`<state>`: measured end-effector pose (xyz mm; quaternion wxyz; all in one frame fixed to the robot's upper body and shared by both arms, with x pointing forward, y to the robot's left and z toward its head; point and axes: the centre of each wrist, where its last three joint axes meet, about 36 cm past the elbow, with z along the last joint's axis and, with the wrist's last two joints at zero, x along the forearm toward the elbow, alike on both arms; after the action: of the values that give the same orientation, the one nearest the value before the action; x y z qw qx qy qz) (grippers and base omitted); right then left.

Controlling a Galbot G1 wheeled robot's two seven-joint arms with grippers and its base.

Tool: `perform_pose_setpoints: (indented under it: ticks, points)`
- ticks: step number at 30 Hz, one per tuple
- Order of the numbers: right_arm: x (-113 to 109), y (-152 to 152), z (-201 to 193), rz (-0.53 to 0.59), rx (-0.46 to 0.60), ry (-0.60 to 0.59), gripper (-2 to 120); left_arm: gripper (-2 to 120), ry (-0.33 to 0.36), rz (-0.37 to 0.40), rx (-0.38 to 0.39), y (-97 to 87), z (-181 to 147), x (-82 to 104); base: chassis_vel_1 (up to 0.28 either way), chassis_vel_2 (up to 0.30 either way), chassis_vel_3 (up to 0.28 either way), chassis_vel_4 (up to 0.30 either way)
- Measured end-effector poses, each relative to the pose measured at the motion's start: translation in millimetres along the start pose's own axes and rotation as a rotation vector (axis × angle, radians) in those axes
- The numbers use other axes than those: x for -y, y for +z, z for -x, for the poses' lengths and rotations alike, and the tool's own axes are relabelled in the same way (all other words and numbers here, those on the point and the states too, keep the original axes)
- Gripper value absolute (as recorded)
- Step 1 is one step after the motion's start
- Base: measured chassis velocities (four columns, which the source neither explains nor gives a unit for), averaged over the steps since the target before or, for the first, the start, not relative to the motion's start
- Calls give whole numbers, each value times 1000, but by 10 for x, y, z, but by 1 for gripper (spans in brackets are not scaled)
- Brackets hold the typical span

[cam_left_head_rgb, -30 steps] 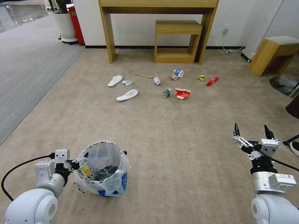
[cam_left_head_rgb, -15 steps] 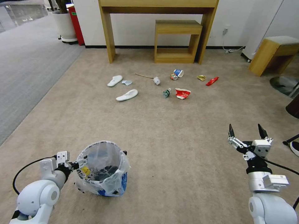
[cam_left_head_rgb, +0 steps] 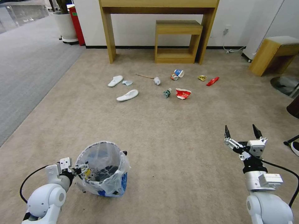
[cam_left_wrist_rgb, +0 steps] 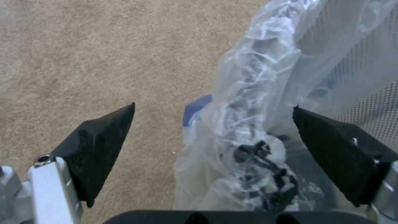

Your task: Pick up the trash bin and place the garbage on the floor into it.

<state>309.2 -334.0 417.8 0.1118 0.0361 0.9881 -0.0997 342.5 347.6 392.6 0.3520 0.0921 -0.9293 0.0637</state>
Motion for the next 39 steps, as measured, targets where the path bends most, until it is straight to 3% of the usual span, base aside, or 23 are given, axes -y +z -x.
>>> perform_pose_setpoints:
  ticks: [10,34,39]
  points:
    - [-10,-6,-12,-6,5,-8,100,95,0,6,-4,51,-45,60,0,0,0,0]
    - [-11,-46,-17,-24,32,-16,100,5,-41,-13,-17,96,-233,71,0,0,0,0]
    - [-2,-87,-11,-28,42,5,100,1,-40,-61,-13,60,-314,79,0,0,0,0]
